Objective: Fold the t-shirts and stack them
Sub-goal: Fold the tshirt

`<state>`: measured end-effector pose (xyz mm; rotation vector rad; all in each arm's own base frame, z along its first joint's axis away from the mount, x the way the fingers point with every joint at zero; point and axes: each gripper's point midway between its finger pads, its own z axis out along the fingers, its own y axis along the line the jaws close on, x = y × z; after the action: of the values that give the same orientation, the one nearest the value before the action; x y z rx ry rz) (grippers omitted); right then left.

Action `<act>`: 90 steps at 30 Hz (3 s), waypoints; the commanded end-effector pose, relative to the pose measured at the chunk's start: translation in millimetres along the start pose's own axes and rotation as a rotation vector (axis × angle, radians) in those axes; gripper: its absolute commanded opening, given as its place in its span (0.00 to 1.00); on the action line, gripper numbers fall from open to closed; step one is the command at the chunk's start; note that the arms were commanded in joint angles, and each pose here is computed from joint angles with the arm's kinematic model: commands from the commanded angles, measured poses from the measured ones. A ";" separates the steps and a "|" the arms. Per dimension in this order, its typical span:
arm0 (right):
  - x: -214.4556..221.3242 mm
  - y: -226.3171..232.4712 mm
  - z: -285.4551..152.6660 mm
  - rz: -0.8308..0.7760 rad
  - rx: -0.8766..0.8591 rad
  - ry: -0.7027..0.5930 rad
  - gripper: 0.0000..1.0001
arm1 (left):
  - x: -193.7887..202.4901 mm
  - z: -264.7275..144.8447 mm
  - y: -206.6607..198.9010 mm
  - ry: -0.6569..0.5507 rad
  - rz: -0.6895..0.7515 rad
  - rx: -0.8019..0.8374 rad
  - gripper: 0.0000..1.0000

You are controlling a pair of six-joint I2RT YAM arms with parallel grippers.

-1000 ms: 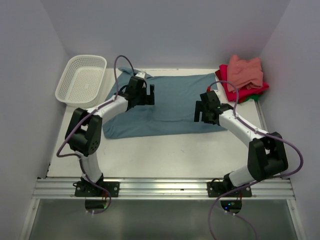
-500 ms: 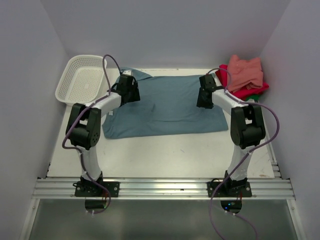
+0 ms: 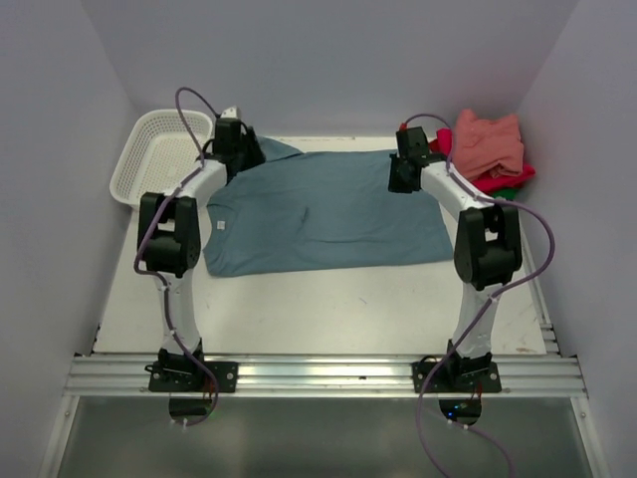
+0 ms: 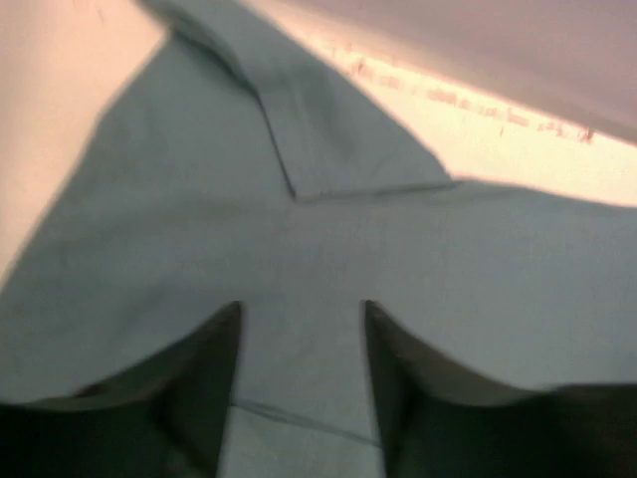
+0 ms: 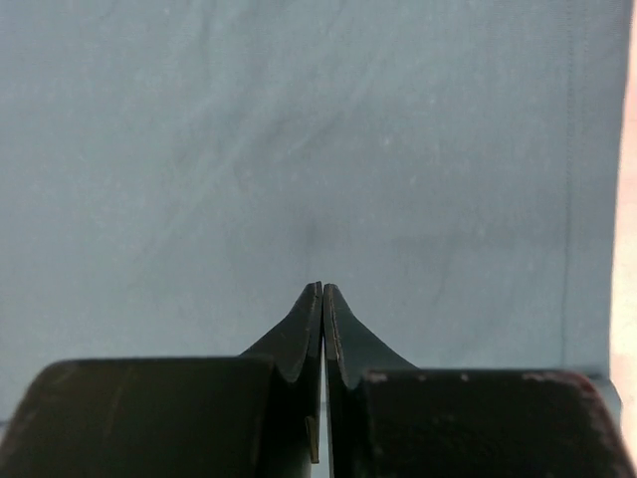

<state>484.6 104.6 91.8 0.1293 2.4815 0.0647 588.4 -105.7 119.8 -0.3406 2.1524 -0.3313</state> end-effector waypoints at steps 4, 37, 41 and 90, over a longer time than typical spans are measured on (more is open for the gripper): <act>25.1 5.0 41.7 -0.021 -0.029 0.085 0.00 | 56.3 -10.6 -7.5 0.046 -0.009 0.144 0.32; 240.3 -24.9 -76.6 -0.123 0.163 0.482 0.00 | 300.6 -184.1 88.1 0.679 0.100 -0.225 0.29; 214.5 -22.8 -75.4 -0.139 0.176 0.398 0.01 | 260.3 -177.0 70.4 0.536 0.100 -0.198 0.29; 94.4 -5.4 -124.7 -0.134 0.109 -0.018 0.08 | 62.0 30.7 64.2 0.142 -0.277 0.007 0.00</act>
<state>333.6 115.1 113.1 -0.0120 2.5282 -0.1102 564.3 -69.1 24.6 -0.6561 2.2826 -0.4871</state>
